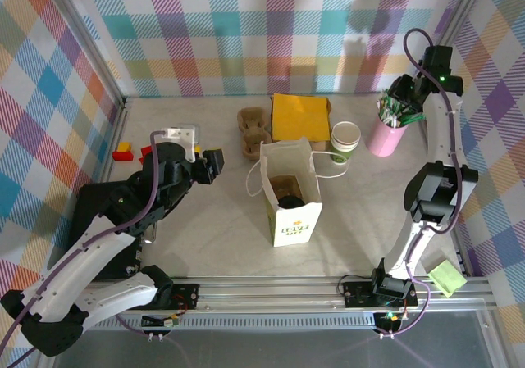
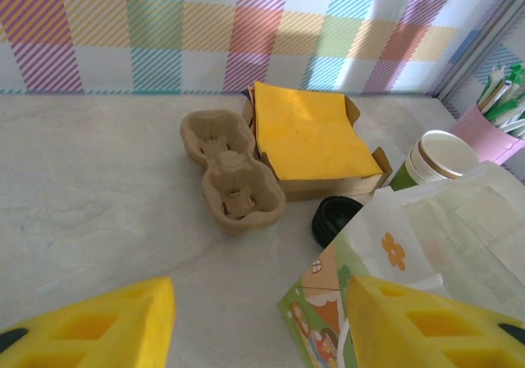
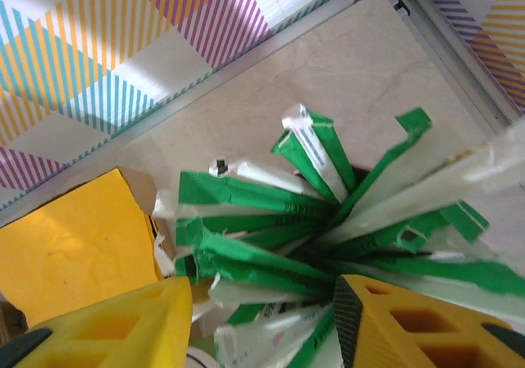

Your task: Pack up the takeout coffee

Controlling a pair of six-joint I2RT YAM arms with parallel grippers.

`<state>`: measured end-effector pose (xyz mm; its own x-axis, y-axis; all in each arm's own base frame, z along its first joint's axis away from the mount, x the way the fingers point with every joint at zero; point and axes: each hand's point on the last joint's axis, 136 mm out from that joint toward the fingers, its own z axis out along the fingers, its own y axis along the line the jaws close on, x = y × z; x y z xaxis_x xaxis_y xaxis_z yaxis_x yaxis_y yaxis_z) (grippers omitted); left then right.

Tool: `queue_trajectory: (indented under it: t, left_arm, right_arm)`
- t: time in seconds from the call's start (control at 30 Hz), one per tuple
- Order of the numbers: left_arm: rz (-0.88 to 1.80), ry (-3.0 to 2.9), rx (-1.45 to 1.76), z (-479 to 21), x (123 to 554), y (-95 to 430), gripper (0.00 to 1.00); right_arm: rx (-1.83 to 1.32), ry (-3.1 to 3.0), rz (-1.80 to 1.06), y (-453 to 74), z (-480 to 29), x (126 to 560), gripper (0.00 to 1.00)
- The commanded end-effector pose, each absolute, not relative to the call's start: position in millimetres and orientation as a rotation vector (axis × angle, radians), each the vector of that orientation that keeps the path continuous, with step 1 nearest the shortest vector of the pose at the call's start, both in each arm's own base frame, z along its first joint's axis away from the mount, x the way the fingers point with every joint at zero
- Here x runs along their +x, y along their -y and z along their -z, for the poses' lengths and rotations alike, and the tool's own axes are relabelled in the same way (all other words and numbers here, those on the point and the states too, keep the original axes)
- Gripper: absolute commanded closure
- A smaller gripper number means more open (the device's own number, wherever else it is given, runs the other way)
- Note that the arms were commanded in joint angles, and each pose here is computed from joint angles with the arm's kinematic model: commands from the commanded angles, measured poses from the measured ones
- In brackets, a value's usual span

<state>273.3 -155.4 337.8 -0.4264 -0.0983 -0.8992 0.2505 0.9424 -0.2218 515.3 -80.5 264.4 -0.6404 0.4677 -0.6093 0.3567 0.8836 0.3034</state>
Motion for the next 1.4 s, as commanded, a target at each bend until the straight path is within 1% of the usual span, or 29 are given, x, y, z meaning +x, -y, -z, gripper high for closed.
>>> queue_trajectory:
  t: [0.0,0.07,0.2,0.37,0.57,0.7,0.87,1.17,1.37]
  left_arm:
    - [0.387,-1.959,0.139,-337.7,280.2,161.5,0.43]
    - [0.381,-1.969,0.142,-335.2,282.4,163.1,0.43]
    - [0.37,-1.991,0.153,-330.9,284.9,165.9,0.43]
    - [0.384,-1.995,0.169,-328.9,285.1,169.8,0.43]
    - [0.372,-2.001,0.153,-328.3,286.1,167.3,0.43]
    - [0.367,-2.006,0.144,-325.7,285.7,166.0,0.43]
    - [0.372,-2.011,0.14,-324.2,284.9,165.8,0.43]
    - [0.357,-2.024,0.137,-322.3,285.3,164.5,0.43]
    - [0.361,-2.03,0.138,-321.2,286.0,166.0,0.43]
  right_arm:
    - [0.538,-2.299,-0.22,75.9,-275.8,528.0,0.5]
    - [0.519,-2.309,-0.216,74.0,-272.2,532.1,0.49]
    - [0.487,-2.335,-0.227,65.7,-266.0,539.0,0.42]
    - [0.46,-2.36,-0.209,60.6,-259.1,544.8,0.42]
    - [0.453,-2.37,-0.207,59.5,-253.4,550.6,0.5]
    - [0.445,-2.384,-0.18,62.2,-249.9,552.1,0.57]
    - [0.442,-2.387,-0.154,65.4,-249.0,552.6,0.62]
    - [0.423,-2.395,-0.119,69.0,-246.9,553.7,0.74]
    - [0.413,-2.387,-0.112,69.3,-253.8,551.8,0.81]
